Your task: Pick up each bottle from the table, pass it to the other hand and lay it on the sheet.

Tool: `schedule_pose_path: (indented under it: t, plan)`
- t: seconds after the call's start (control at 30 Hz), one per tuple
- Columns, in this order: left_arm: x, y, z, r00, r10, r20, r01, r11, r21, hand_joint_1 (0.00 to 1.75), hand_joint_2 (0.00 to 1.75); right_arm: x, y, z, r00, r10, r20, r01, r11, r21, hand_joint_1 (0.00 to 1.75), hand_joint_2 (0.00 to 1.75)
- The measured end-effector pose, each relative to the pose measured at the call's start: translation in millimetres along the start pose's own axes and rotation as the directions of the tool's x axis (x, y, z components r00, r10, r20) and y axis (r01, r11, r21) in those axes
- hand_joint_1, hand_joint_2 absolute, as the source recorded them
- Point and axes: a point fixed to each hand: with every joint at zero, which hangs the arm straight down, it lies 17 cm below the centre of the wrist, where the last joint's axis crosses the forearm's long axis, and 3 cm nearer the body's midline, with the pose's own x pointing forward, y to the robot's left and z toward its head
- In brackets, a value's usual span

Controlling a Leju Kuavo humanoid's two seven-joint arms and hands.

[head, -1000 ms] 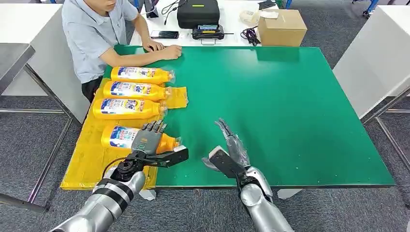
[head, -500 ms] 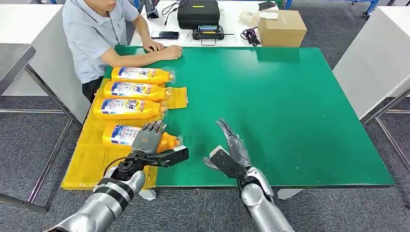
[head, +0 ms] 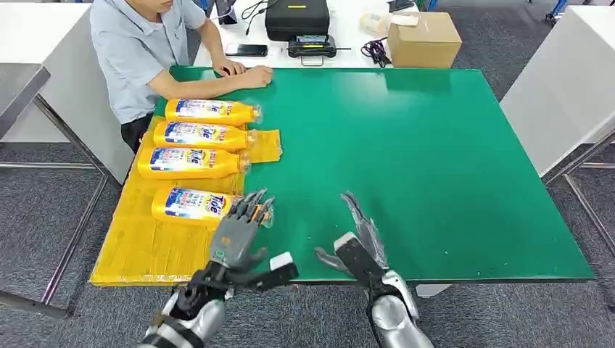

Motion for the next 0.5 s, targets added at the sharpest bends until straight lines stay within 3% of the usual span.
schedule_pose_path:
  t: [0.13, 0.37, 0.5]
  plan:
    - [17.8, 30.3, 14.1, 0.998, 0.058, 0.035, -0.061, 0.992, 0.11, 0.0, 1.75, 3.2, -9.6, 9.3, 1.0, -0.004, 0.004, 0.004, 0.999, -0.034, 0.0, 1.75]
    - [33.0, 54.1, 22.1, 0.992, 0.106, 0.07, -0.117, 0.976, 0.181, 0.0, 1.75, 6.0, -15.9, 13.5, 1.0, -0.005, 0.01, 0.005, 0.998, -0.057, 0.0, 1.75]
    - [38.2, 67.2, 23.8, 0.933, 0.348, 0.096, -0.36, 0.907, 0.217, 0.0, 1.75, 12.6, -16.6, 16.1, 0.984, -0.179, 0.026, 0.18, 0.982, -0.051, 0.0, 1.75]
